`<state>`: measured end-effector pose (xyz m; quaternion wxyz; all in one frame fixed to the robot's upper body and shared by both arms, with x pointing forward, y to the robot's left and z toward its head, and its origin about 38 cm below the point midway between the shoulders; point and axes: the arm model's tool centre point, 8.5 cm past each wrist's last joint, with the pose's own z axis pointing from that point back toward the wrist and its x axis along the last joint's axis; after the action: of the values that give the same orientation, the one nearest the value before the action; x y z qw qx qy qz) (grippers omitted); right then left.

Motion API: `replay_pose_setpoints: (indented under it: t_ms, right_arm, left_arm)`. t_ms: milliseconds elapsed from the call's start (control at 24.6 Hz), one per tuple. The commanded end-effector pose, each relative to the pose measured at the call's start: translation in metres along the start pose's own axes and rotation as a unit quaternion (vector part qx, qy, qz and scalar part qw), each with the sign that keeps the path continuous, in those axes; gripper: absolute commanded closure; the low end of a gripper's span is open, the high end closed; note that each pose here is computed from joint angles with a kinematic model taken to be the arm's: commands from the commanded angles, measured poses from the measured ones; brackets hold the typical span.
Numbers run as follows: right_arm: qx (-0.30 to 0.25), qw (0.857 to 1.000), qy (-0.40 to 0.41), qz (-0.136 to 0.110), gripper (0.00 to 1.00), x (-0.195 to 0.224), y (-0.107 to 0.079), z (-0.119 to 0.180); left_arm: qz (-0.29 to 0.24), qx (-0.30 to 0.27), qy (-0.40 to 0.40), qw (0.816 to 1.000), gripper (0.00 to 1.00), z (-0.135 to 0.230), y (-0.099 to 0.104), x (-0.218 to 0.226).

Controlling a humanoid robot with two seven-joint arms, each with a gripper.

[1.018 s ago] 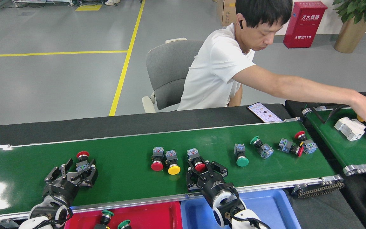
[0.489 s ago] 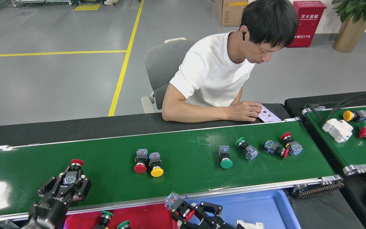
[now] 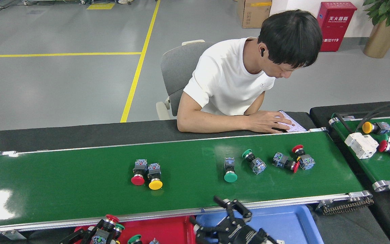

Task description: Pick switch part from conveyor to tray

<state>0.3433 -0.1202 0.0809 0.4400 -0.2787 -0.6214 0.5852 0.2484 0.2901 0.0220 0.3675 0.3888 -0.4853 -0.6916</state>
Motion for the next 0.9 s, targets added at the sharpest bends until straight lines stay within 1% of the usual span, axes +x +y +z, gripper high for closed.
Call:
replay_pose_setpoints:
  t_ms: [0, 41, 81, 122, 204, 244, 285, 326, 448, 529, 611, 692, 733, 815, 855]
  right_arm:
    - [-0.021, 0.997, 0.077, 0.004, 0.03, -0.036, -0.016, 0.006]
    - [-0.023, 0.994, 0.107, 0.015, 0.02, -0.062, -0.019, 0.019]
    - [-0.026, 0.992, 0.123, 0.020, 0.01, -0.075, -0.019, 0.027]
    - [-0.032, 0.989, 0.143, 0.018, 0.01, -0.087, -0.013, 0.043]
    - [-0.049, 0.986, 0.161, 0.018, 0.01, -0.095, -0.007, 0.069]
    - [-0.051, 0.986, 0.160, 0.018, 0.01, -0.094, -0.003, 0.083]
    - [-0.042, 0.987, 0.156, 0.017, 0.01, -0.093, 0.005, 0.097]
    - [-0.035, 0.989, 0.146, 0.015, 0.01, -0.092, 0.010, 0.104]
    - [-0.033, 0.990, 0.137, 0.014, 0.01, -0.090, 0.012, 0.106]
    - [-0.039, 0.990, 0.138, 0.013, 0.02, -0.091, 0.008, 0.099]
    - [-0.051, 0.990, 0.130, 0.012, 0.03, -0.087, 0.000, 0.083]
    - [-0.066, 0.992, 0.108, -0.010, 0.03, -0.067, -0.002, 0.052]
    - [-0.069, 0.993, 0.096, -0.012, 0.03, -0.055, -0.005, 0.026]
    - [-0.040, 0.995, 0.090, 0.002, 0.03, -0.041, 0.000, -0.010]
    - [-0.024, 0.996, 0.087, 0.004, 0.03, -0.034, 0.002, -0.032]
  left_arm:
    - [-0.002, 0.012, 0.010, 1.000, 0.00, 0.002, 0.005, -0.007]
    - [0.002, 0.013, 0.025, 1.000, 0.00, 0.006, 0.004, -0.015]
    - [0.008, 0.017, 0.035, 0.999, 0.00, 0.008, 0.004, -0.019]
    - [0.021, 0.024, 0.056, 0.998, 0.00, 0.012, 0.005, -0.026]
    - [0.041, 0.033, 0.102, 0.993, 0.00, 0.026, 0.004, -0.045]
    - [0.050, 0.034, 0.126, 0.990, 0.00, 0.035, 0.002, -0.054]
    - [0.059, 0.033, 0.147, 0.987, 0.00, 0.045, -0.001, -0.062]
    - [0.071, 0.028, 0.166, 0.983, 0.00, 0.056, -0.008, -0.067]
    - [0.110, 0.022, 0.199, 0.973, 0.00, 0.079, -0.020, -0.079]
    - [0.146, 0.009, 0.214, 0.966, 0.00, 0.093, -0.029, -0.084]
    - [0.156, 0.007, 0.218, 0.963, 0.00, 0.094, -0.030, -0.085]
    - [0.154, 0.007, 0.220, 0.963, 0.00, 0.094, -0.029, -0.086]
    - [0.154, 0.006, 0.222, 0.963, 0.00, 0.095, -0.030, -0.087]
    - [0.149, 0.010, 0.216, 0.965, 0.00, 0.091, -0.027, -0.086]
    - [0.142, 0.012, 0.216, 0.966, 0.00, 0.086, -0.023, -0.088]
